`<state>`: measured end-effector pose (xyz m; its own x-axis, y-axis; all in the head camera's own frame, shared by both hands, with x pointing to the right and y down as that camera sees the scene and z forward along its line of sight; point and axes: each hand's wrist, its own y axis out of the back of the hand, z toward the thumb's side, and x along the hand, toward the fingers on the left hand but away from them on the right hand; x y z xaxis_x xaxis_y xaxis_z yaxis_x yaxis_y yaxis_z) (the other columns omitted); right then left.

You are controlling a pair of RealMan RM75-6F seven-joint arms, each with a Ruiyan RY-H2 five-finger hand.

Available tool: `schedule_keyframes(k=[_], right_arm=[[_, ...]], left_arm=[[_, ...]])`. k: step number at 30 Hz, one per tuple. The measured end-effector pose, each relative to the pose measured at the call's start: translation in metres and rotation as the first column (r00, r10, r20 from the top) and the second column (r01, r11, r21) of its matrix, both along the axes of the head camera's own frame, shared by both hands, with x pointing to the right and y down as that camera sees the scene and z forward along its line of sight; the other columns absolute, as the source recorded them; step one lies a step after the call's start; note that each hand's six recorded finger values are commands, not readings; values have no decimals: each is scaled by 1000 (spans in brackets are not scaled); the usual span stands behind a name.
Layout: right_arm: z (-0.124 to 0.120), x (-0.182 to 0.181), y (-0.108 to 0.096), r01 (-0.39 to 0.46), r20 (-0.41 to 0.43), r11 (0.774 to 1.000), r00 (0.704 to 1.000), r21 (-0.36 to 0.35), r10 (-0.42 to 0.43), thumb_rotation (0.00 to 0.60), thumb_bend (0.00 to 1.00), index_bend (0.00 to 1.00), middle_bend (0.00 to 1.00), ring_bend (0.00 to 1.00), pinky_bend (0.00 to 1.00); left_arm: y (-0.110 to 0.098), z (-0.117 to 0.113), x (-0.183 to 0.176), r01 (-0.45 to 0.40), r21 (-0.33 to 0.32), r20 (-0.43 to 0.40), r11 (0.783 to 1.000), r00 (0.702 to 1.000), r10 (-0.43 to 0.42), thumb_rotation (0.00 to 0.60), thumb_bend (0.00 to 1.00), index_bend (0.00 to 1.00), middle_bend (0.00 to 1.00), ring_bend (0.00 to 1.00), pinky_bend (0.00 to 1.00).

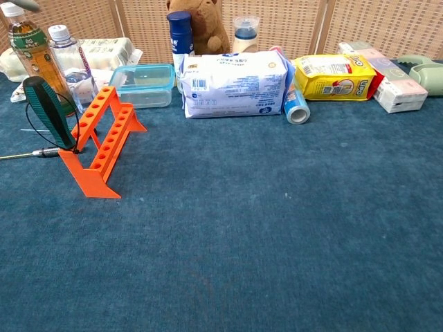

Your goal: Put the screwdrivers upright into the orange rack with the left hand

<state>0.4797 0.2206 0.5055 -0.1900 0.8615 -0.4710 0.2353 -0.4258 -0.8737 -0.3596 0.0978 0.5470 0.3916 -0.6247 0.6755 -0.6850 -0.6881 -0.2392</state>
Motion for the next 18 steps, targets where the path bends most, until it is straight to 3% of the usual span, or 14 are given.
schedule_keyframes(k=[5, 7, 12, 18], right_arm=[[-1, -4, 0, 11, 13, 1000, 1000, -1, -11, 600, 0, 50, 0, 0, 0], [-1, -6, 1, 17, 17, 1000, 1000, -1, -17, 600, 0, 50, 0, 0, 0], [-1, -5, 1, 15, 19, 1000, 1000, -4, -15, 600, 0, 50, 0, 0, 0], [0, -3, 0, 7, 17, 1000, 1000, -7, -7, 600, 0, 51, 0, 0, 0]], left_arm=[[-6, 1, -20, -9, 30, 85, 1000, 996, 6, 600, 316, 379, 1000, 961, 1000], [-9, 5, -30, -23, 52, 147, 998, 989, 15, 600, 316, 420, 1000, 961, 1000], [-14, 25, -51, -59, 91, 325, 994, 945, 26, 600, 318, 435, 1000, 961, 1000], [-12, 69, -62, -53, 68, 497, 996, 868, 12, 600, 318, 437, 1000, 961, 1000]])
